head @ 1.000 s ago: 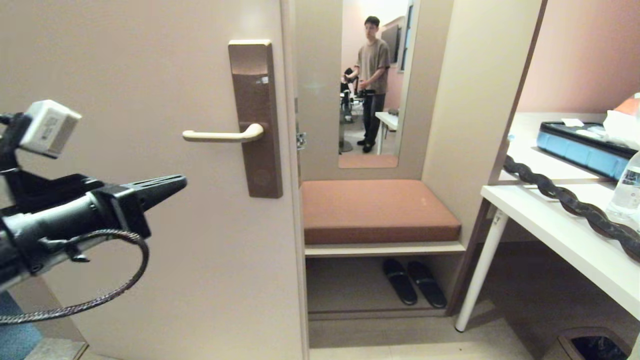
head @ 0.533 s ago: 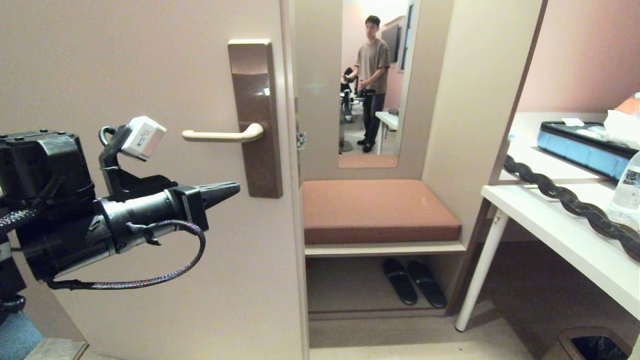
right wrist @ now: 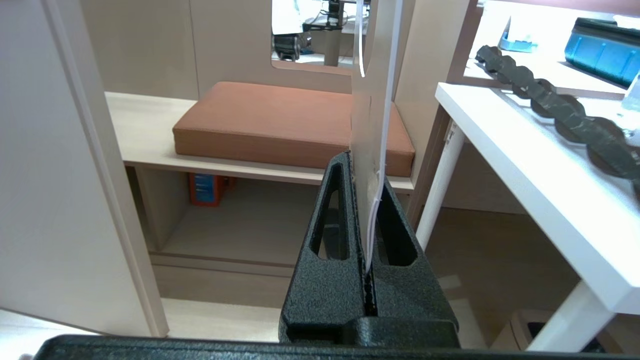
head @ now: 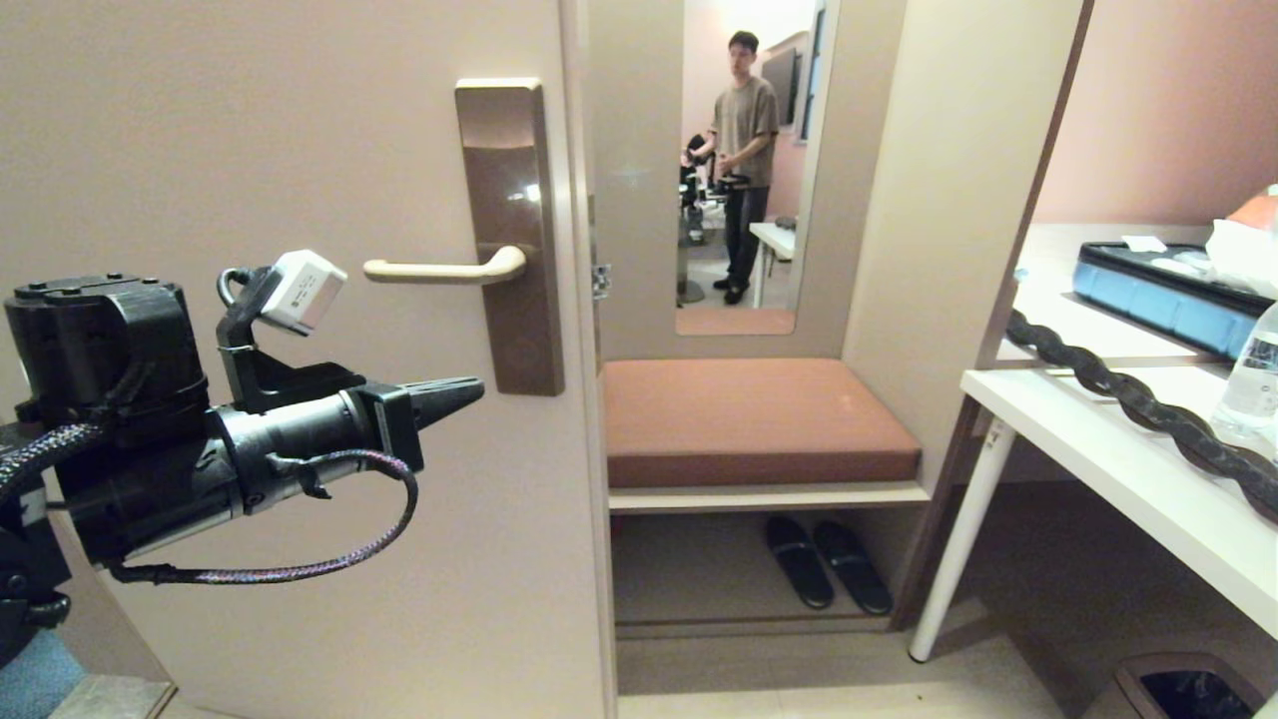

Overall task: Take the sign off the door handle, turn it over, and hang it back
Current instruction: Hand it to the other hand

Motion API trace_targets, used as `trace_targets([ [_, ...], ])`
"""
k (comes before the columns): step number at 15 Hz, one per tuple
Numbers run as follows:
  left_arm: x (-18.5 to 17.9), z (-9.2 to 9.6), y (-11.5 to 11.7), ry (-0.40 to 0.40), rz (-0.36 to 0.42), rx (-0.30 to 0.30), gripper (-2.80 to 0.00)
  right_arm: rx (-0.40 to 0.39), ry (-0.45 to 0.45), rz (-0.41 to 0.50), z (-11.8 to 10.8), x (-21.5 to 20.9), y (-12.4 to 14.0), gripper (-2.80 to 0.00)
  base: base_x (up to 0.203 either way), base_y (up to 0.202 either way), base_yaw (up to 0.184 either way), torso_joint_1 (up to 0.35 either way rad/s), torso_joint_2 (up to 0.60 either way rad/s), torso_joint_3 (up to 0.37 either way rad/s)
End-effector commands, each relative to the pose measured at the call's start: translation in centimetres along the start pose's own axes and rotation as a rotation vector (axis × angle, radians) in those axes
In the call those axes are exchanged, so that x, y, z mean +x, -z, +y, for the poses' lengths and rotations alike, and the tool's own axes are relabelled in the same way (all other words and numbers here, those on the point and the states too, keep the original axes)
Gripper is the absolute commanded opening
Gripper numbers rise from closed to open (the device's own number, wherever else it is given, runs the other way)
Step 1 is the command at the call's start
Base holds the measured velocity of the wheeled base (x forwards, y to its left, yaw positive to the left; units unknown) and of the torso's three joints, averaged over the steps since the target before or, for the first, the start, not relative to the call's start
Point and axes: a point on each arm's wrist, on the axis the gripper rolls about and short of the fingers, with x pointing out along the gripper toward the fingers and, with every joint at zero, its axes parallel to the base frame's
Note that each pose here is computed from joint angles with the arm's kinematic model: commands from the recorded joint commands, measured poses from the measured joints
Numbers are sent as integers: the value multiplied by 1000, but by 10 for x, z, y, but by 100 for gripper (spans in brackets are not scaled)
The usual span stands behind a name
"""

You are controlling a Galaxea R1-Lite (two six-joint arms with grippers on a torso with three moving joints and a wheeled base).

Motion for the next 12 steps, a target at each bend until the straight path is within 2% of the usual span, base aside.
trace_targets([
  [1, 0, 0, -1, 4, -5, 0, -280, 0, -2, 6, -1, -3, -15, -280, 0, 0, 0, 0, 0, 0],
  [4, -1, -1, -4, 9, -36, 9, -280, 4, -16, 70, -3, 13, -43, -280, 0, 0, 0, 0, 0, 0],
  [8, -2, -2, -6, 10, -43, 11, -280, 5, -58, 111, -4, 66, -83, -280, 0, 0, 0, 0, 0, 0],
  [10, -3, -2, -6, 11, -46, 13, -280, 9, -124, 98, -3, 92, -97, -280, 0, 0, 0, 0, 0, 0],
  [12, -3, -2, -7, 11, -47, 13, -280, 18, -262, 92, 0, 115, -108, -280, 0, 0, 0, 0, 0, 0],
])
